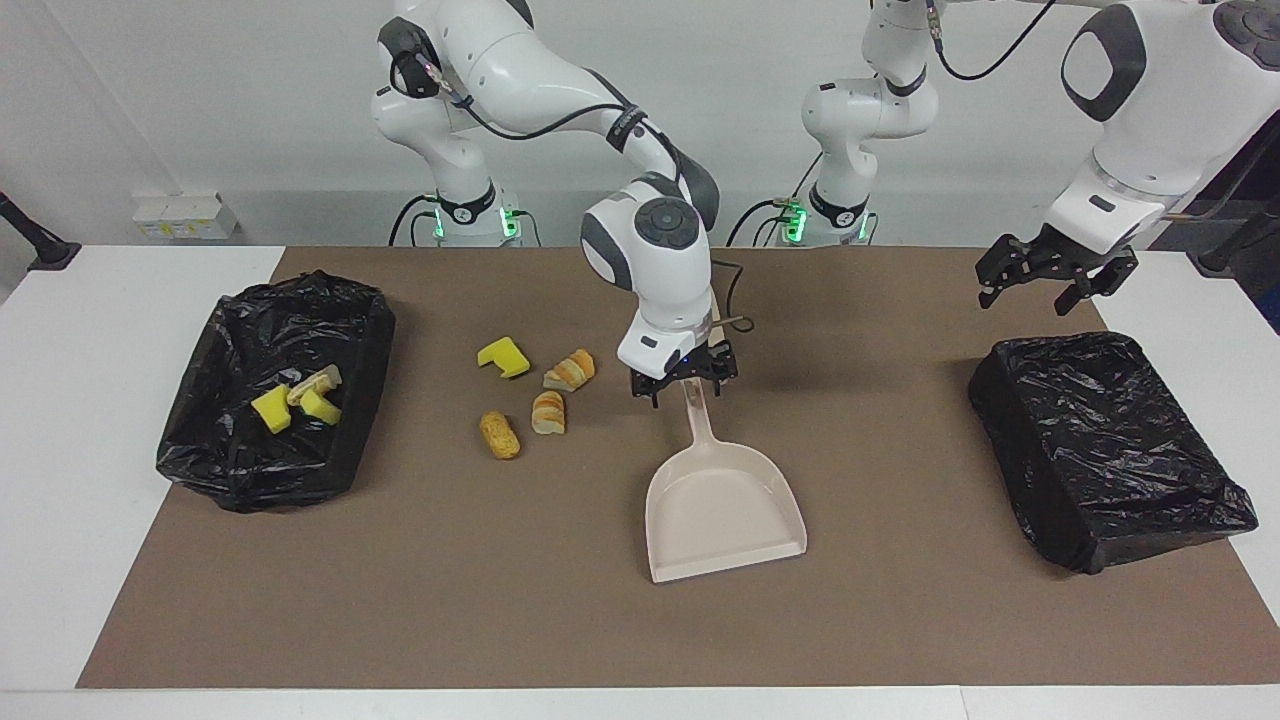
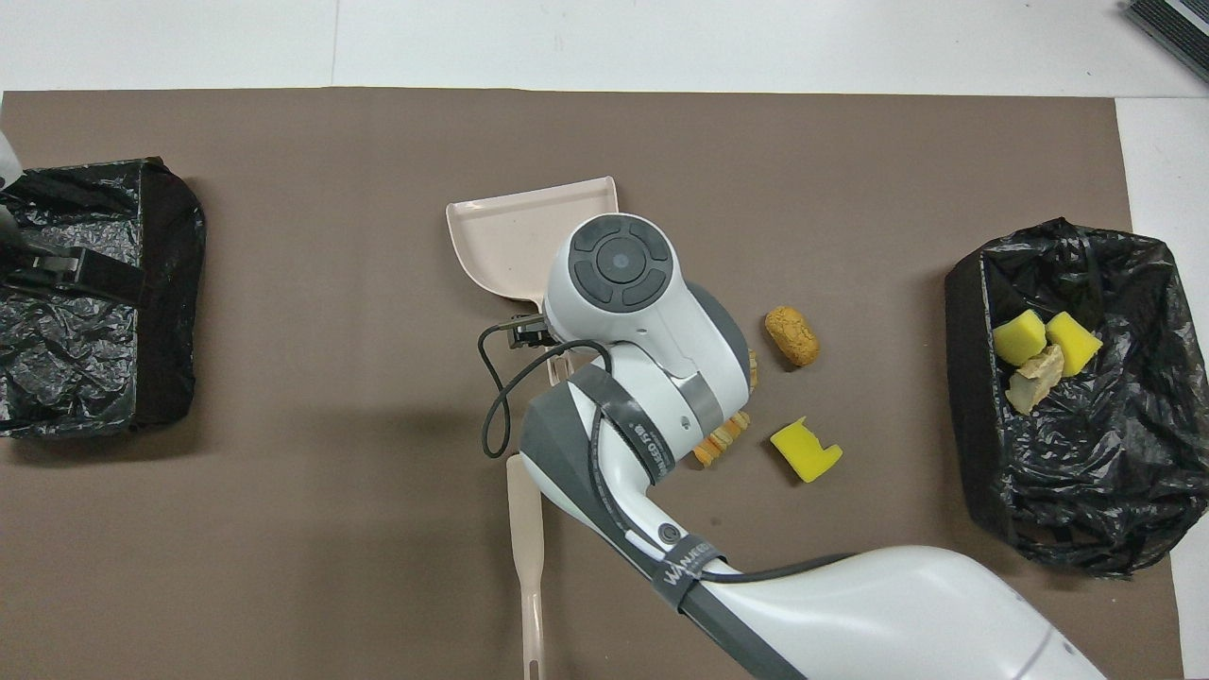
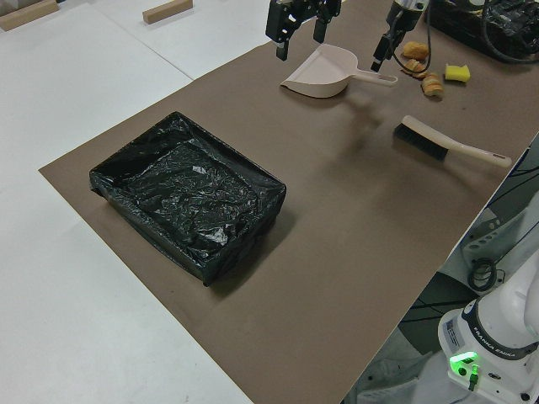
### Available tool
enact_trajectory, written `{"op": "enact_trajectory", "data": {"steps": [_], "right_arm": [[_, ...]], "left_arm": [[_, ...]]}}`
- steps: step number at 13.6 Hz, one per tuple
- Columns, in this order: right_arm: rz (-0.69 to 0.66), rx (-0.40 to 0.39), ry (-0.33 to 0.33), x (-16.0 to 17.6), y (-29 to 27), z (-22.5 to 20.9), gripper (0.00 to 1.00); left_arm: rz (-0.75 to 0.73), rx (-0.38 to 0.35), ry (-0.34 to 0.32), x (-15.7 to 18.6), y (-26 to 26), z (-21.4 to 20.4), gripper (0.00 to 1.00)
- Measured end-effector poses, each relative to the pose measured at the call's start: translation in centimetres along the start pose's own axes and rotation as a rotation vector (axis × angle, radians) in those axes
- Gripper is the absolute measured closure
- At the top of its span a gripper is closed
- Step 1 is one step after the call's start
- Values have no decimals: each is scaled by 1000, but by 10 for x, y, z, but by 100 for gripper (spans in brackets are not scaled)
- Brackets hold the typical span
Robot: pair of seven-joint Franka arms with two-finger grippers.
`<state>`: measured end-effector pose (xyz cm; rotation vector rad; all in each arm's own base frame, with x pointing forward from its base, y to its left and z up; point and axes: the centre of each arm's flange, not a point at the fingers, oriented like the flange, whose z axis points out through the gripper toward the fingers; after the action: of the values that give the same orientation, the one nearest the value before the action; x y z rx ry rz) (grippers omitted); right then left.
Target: Sweep and dump trash in bin
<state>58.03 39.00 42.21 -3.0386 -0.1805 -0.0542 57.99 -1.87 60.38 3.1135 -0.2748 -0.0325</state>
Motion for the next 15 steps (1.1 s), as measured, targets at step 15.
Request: {"op": "enact_trajectory", "data": {"steps": [15], "right_arm": [[1,51,-196,-239,-80,-10,0]], "left_arm": [[1,-1,-4,0,1,0,0]]}}
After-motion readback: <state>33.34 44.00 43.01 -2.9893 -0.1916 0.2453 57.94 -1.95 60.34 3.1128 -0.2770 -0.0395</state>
